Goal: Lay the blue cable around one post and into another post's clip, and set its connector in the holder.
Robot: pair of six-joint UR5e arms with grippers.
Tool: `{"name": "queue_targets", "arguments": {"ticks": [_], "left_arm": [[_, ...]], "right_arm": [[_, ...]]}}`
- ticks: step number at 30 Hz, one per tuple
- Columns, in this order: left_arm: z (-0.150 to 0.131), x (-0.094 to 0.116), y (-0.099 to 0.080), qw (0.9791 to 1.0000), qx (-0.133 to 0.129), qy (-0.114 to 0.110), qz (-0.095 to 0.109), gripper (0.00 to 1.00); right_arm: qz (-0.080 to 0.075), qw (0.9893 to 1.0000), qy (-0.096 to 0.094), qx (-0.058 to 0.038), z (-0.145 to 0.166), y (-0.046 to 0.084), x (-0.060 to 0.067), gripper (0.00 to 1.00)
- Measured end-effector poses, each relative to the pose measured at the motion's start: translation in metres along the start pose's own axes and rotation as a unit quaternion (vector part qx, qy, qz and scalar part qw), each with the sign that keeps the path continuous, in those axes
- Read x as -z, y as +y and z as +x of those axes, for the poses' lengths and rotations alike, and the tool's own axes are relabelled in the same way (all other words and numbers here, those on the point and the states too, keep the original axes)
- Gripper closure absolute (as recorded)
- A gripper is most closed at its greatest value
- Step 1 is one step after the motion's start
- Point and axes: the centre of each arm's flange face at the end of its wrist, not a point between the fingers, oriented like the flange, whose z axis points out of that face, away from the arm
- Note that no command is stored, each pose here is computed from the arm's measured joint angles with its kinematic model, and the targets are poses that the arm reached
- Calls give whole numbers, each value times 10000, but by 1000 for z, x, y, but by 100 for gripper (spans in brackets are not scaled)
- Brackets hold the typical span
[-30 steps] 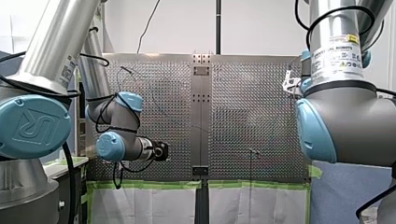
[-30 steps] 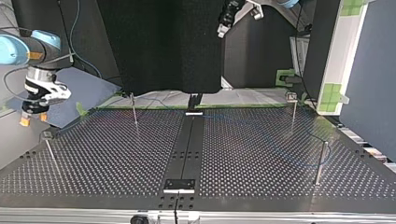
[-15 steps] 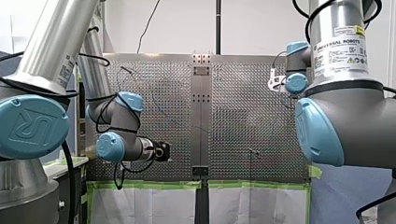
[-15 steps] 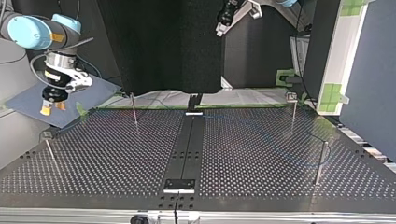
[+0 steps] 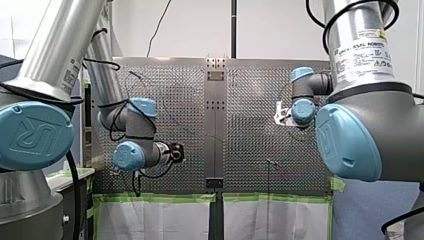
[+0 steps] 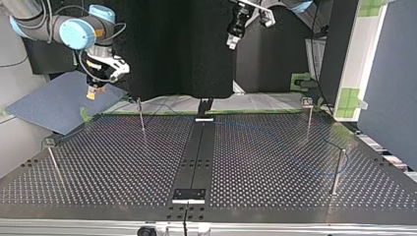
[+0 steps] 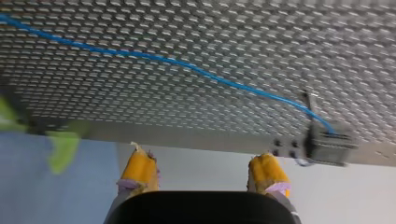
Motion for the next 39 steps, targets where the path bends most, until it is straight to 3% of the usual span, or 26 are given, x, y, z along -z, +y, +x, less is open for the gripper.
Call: {"name": "queue_targets", "arguments": {"ticks": [7,13,19,22,25,30,35,39], "left_arm": [[-14,-23,-4,9992,-21,-349,-215,0],[-14,-24,2,9980,-268,-273,-500,0],[-14,-23,9,9958,-377,-245,-800,0],[-15,-23,12,9945,-372,-260,-942,0],[-15,-23,16,9932,-335,-278,-1075,0],[-17,-23,24,9903,-216,-296,-1342,0],[-18,-23,32,9864,-174,-312,-1606,0],[-18,-23,37,9838,-172,-324,-1754,0]], "right_arm": [[-22,9996,-281,86,-19,-24,2,0],[-30,9994,-320,141,-11,-47,5,0],[-45,9993,-365,62,-1,-69,15,0],[11,9990,-441,87,-3,-80,25,0],[191,9983,-532,146,-6,-92,35,0],[530,9954,-764,243,-16,-110,56,0],[592,9937,-924,236,-31,-119,79,0],[585,9929,-982,316,-41,-125,96,0]]}}
